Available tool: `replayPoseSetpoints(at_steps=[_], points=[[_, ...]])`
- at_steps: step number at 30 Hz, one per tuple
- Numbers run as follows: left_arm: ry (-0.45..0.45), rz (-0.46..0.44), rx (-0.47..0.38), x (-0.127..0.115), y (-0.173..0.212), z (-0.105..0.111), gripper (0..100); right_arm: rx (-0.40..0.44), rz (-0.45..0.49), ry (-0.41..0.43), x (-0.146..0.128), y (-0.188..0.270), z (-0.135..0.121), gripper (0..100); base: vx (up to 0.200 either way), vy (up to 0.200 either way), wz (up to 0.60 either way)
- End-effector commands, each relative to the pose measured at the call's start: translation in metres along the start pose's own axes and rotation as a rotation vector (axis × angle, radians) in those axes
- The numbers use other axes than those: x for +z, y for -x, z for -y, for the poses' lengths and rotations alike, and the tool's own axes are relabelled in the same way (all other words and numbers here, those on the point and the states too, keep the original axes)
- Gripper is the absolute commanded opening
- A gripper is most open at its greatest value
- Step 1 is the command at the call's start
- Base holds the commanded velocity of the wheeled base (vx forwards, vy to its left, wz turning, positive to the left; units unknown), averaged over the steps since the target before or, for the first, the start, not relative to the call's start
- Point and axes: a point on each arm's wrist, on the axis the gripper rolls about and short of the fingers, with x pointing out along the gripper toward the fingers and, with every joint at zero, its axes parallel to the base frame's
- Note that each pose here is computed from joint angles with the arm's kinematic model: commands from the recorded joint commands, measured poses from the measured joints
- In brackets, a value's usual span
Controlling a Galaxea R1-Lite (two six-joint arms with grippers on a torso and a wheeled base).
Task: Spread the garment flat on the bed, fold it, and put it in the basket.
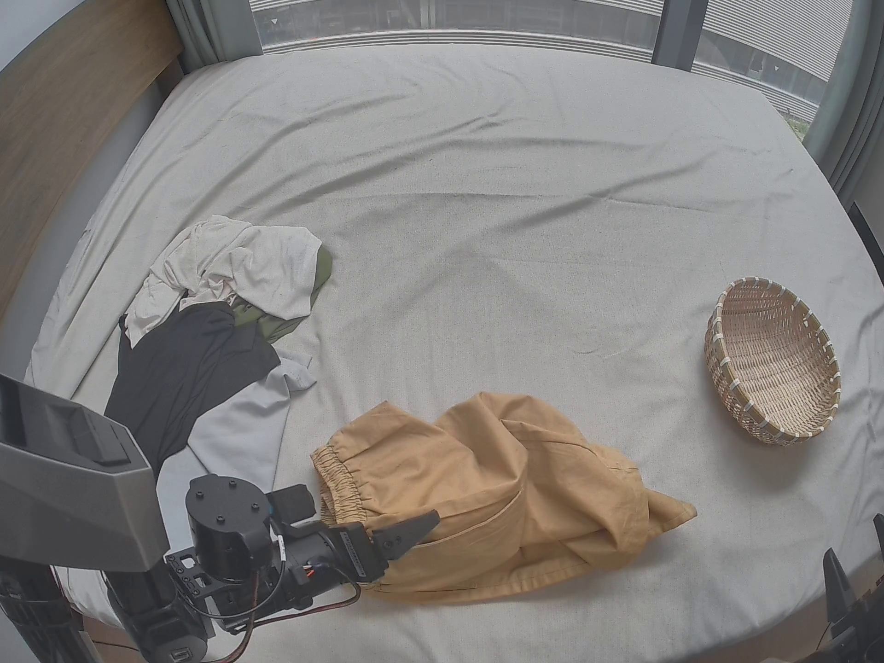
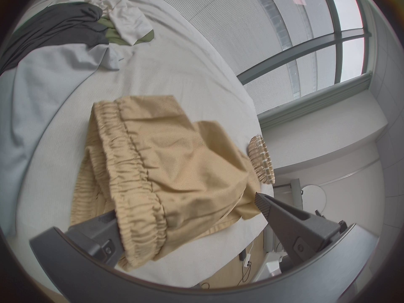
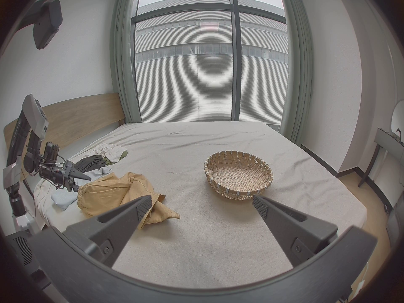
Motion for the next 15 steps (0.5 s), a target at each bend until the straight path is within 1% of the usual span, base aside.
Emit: replayPoseSetpoints(at_steps=[1, 4, 7, 11, 15], points=[[0.006, 0.055, -0.064, 0.012, 0.006, 0.014, 100, 0.000, -0.003, 0.000, -0.005, 0.000, 0.000, 100, 0.000, 0.000, 0.00], [0.001, 0.033, -0.049, 0.007, 0.006, 0.012, 100, 0.000, -0.003, 0.000, -0.005, 0.000, 0.000, 100, 0.000, 0.000, 0.00], [-0.005, -0.009, -0.015, -0.002, 0.006, 0.005, 100, 0.000, -0.003, 0.000, -0.005, 0.000, 0.000, 100, 0.000, 0.000, 0.00], [-0.044, -0.070, 0.047, -0.015, 0.004, -0.008, 100, 0.000, -0.003, 0.000, -0.005, 0.000, 0.000, 100, 0.000, 0.000, 0.00], [-0.064, -0.078, 0.049, -0.017, 0.002, -0.009, 100, 0.000, -0.003, 0.000, -0.005, 0.000, 0.000, 100, 0.000, 0.000, 0.00]])
